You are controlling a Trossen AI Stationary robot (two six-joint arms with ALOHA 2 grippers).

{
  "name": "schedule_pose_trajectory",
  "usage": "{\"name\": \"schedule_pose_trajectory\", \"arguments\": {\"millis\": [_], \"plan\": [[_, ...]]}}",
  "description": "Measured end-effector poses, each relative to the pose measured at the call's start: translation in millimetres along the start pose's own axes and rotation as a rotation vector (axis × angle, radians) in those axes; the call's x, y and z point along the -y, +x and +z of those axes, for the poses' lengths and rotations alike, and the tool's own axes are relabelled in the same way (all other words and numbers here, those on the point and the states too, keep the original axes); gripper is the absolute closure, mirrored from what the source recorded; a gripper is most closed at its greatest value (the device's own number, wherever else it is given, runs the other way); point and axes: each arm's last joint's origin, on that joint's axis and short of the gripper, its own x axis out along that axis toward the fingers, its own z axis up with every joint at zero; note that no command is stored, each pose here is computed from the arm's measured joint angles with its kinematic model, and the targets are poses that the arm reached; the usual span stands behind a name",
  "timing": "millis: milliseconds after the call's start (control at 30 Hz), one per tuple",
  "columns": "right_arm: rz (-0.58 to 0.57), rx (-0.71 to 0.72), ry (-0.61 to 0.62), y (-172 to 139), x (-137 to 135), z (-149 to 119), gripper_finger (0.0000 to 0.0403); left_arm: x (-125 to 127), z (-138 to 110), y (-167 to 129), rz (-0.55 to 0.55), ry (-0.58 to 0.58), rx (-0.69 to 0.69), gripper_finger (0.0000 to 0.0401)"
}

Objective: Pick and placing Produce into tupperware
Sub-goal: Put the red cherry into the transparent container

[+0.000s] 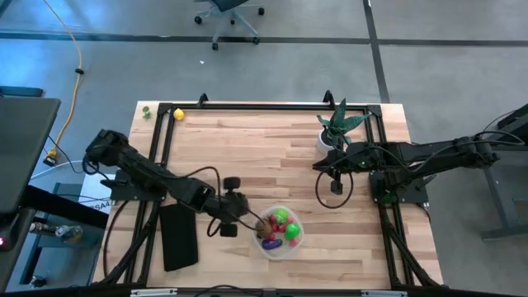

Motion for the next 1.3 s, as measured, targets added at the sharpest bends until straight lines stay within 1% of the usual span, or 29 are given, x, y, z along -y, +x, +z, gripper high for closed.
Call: {"name": "schedule_pose_trajectory", "arguments": {"millis": [67,133,200,267,400,467,533,667,933,1000,1100,1200,1300], "plan": [[0.0,-0.001,0.0,0.1,0.0,-0.1,0.0377,1.2,15.9,-6.1,0.002,0.054,0.047,0.0297],[0.0,0.0,0.0,0.1,0.0,0.0,0.0377,5.2,31.7,-5.5,0.001,0.106,0.079,0.0297],[0.0,-0.001,-0.001,0.1,0.0,-0.1,0.0377,8.6,40.1,-2.0,0.003,0.163,0.072,0.0296],[-0.001,-0.002,-0.001,0.1,0.0,-0.1,0.0377,14.4,50.8,5.4,-0.01,0.197,0.084,0.0296],[0.0,0.0,0.0,0.1,0.0,0.0,0.0377,22.9,61.3,30.8,-0.067,0.25,0.053,0.0296],[0.0,0.002,0.0,-0.1,0.0,0.1,0.0377,26.1,60.7,43.7,-0.094,0.27,0.013,0.0296],[0.0,-0.002,-0.001,0.2,0.0,-0.2,0.0377,30.1,63.2,55.9,-0.123,0.273,0.004,0.0296],[0.0,0.0,0.0,0.0,0.0,0.2,0.0377,32.7,66.8,69.4,-0.162,0.278,-0.012,0.0295],[0.0,0.001,0.0,-0.1,0.0,0.3,0.0377,24.9,67.9,83.7,-0.196,0.263,-0.031,0.0295],[0.0,0.0,0.0,0.0,0.0,0.1,0.0377,20.9,65.2,87.4,-0.218,0.257,-0.057,0.0295],[0.0,0.0,0.0,0.0,0.0,0.2,0.0377,17.7,66.1,92.8,-0.24,0.245,-0.051,0.0295],[0.0,0.0,0.0,0.0,0.0,0.2,0.0377,17.7,66.6,93.5,-0.241,0.252,-0.042,0.0292],[0.0,0.0,0.0,0.0,0.0,0.2,0.0377,18.6,66.6,93.1,-0.22,0.273,-0.038,0.0276]]}}
